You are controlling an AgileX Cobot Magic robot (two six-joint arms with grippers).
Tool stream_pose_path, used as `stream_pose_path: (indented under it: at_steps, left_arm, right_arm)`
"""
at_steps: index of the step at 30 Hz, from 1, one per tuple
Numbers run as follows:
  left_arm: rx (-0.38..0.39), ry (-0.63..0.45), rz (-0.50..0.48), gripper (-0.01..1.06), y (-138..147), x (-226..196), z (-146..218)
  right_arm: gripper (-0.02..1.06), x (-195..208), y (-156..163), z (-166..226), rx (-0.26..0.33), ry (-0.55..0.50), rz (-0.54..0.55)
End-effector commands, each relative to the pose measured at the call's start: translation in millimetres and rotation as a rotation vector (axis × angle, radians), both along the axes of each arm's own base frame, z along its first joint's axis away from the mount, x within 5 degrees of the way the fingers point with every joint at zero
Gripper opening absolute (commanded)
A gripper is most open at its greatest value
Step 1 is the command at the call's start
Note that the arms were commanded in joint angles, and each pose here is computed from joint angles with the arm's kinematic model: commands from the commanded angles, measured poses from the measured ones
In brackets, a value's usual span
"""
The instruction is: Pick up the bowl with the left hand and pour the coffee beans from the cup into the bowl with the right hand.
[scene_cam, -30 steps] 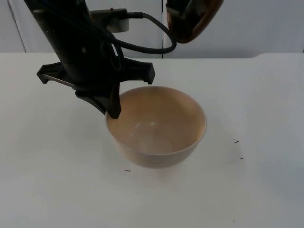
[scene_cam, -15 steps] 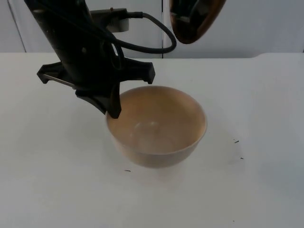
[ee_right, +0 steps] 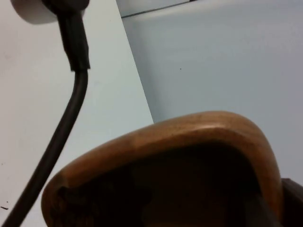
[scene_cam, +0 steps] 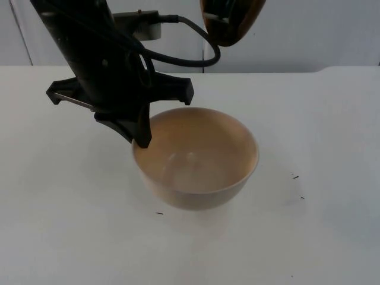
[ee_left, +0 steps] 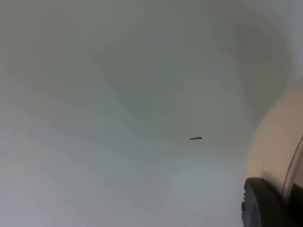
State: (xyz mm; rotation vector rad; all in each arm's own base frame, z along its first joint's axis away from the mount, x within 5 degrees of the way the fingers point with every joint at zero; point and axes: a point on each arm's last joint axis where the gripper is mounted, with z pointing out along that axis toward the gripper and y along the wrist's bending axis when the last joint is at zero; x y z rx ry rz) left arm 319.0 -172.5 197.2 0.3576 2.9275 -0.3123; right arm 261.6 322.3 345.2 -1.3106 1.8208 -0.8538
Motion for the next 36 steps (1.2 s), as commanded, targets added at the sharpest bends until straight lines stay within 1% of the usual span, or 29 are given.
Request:
stream_pose_path:
  at_steps: [1,5,8,30,36]
  left_arm:
    - [-0.020,-0.011,0.000,0.00,-3.6,-0.8,4.0]
    - [-0.019,-0.010,0.000,0.00,-3.5,-1.0,4.0]
    - [-0.019,-0.010,0.000,0.00,-3.5,-1.0,4.0]
    - [-0.015,-0.014,-0.002,0.00,-3.2,-0.6,3.9]
    - [-0.015,-0.014,-0.002,0.00,-3.2,-0.6,3.9]
  right_arm:
    - [0.00,-2.2,-0.4,5.2,-0.011,-0.023,0.015]
    - [0.00,-2.1,-0.5,5.5,-0.018,-0.027,0.017]
    - [0.00,-1.6,-0.7,6.4,-0.042,-0.034,0.028]
    - [0.00,-0.4,-1.4,8.9,-0.070,-0.062,0.035]
    - [0.00,0.9,-2.0,11.5,-0.100,-0.092,0.042]
